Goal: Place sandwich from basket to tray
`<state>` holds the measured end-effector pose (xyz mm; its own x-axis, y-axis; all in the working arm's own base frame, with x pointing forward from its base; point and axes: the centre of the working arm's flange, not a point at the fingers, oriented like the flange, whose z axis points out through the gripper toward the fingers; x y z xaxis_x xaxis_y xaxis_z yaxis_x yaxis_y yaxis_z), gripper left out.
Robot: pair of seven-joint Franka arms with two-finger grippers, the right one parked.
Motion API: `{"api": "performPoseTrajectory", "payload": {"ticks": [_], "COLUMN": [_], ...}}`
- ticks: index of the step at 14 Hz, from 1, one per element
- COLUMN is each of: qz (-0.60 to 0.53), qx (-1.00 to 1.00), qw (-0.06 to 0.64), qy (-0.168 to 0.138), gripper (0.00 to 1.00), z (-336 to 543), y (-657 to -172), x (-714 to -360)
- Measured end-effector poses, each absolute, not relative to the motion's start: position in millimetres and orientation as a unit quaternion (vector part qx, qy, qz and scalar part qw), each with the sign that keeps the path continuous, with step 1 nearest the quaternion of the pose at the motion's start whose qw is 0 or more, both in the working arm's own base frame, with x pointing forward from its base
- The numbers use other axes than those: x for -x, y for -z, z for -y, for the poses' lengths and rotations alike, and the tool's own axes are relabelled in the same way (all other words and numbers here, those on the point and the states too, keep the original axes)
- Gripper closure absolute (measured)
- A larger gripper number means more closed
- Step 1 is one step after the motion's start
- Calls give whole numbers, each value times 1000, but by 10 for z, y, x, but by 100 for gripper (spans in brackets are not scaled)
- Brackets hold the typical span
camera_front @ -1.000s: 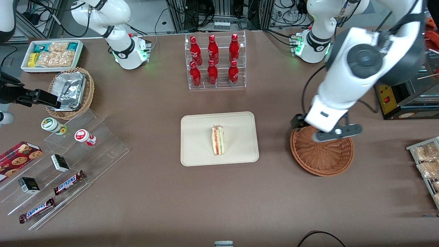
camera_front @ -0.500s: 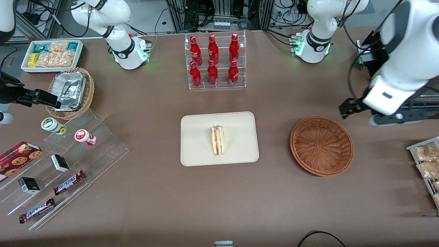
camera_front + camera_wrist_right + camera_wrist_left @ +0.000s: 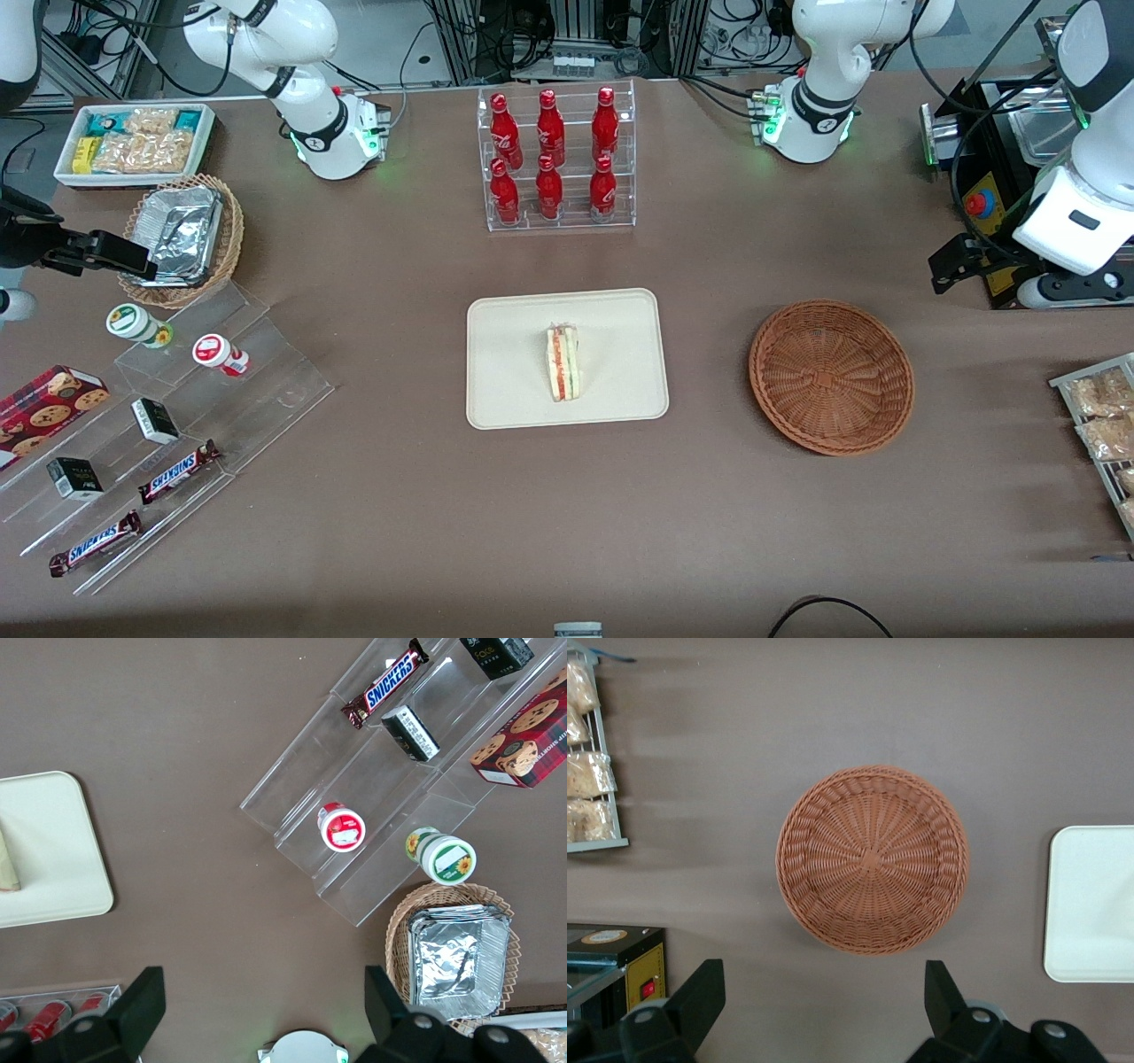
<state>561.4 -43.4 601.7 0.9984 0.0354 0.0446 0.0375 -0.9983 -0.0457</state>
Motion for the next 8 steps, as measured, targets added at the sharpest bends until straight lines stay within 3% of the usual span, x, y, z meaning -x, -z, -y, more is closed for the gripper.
{"api": "performPoseTrajectory", "payload": {"ticks": [8], "qz": [27], "qx": [999], "qw": [17], "qy": [15], "gripper": [0], "z": [227], "y": [-6133], "x": [-5662]}}
